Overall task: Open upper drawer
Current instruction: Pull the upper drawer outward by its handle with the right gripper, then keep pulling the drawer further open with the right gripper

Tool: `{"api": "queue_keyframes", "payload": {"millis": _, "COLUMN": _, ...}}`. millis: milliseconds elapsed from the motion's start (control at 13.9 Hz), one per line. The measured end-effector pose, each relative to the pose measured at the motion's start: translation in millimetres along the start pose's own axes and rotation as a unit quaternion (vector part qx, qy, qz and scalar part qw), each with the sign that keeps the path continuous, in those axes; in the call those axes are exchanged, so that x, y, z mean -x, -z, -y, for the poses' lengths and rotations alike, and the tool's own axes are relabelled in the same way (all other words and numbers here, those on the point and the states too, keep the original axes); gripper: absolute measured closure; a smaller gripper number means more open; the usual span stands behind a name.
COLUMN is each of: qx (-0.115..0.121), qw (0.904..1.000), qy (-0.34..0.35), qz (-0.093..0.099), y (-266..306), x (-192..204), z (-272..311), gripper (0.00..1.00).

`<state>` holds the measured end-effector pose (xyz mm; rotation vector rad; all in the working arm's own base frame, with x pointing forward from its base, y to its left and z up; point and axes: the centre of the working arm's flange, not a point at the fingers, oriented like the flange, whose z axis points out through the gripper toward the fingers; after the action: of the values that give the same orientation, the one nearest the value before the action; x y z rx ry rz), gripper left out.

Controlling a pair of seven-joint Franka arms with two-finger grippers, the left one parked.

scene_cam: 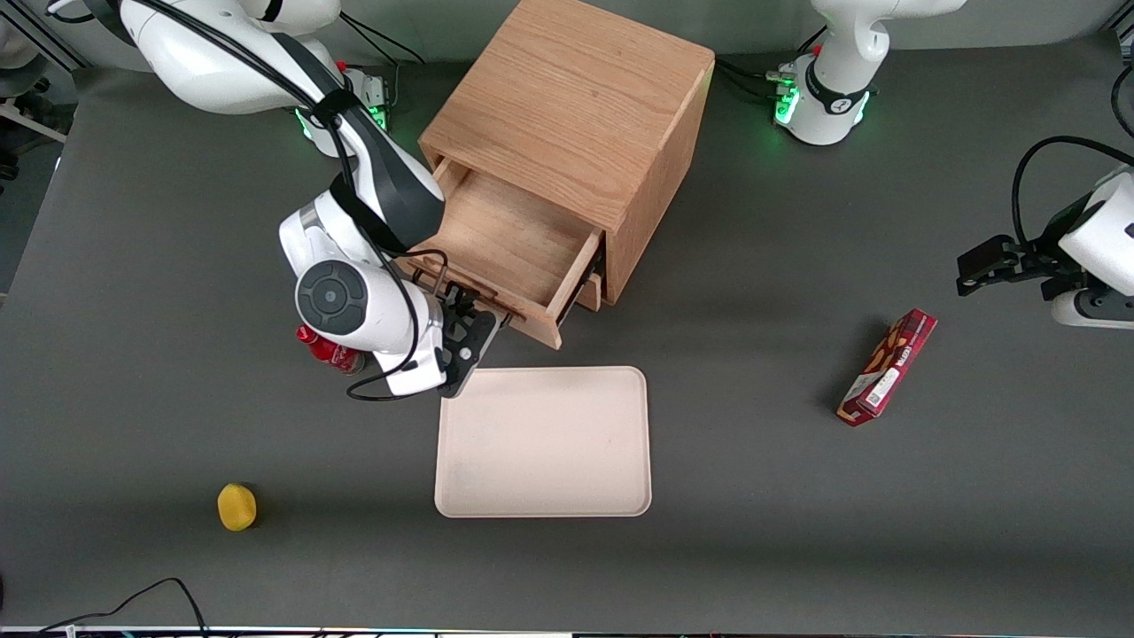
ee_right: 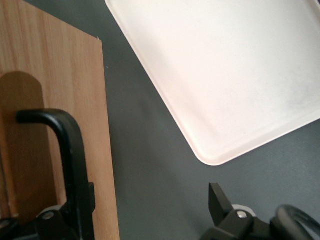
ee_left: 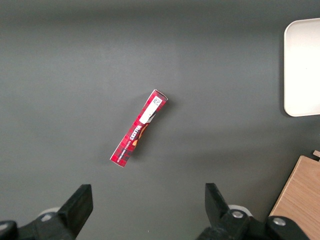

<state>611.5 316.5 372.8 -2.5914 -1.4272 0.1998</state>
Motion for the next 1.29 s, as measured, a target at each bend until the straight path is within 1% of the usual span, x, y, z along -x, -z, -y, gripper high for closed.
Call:
{"api": "queue_keyframes", "payload": {"millis": 215, "qx": 0.001, "qw": 1.0000, "qy": 0.003, "qz": 0.004, "y": 3.1, "x": 4.1, "z": -12.8, "gripper": 0.00}}
{"api": "queue_keyframes", "payload": {"millis": 503, "qx": -0.003, "qw": 0.9999, "qy": 0.004, "qz": 0.013, "y": 7.3, "x": 7.4, "z": -25.8, "gripper": 0.00}}
{"api": "queue_keyframes", "payload": {"millis": 790, "qx": 0.004, "qw": 0.9998, "qy": 0.001, "qz": 0.019, "y": 8.5, "x": 8.2, "z": -38.9, "gripper": 0.00}}
{"api": "queue_keyframes", "payload": {"millis": 1293, "qx": 0.012, "qw": 0.9999, "qy": 0.004, "qz": 0.010, "y": 12.1, "x": -0.1, "z": -48.3, "gripper": 0.00}}
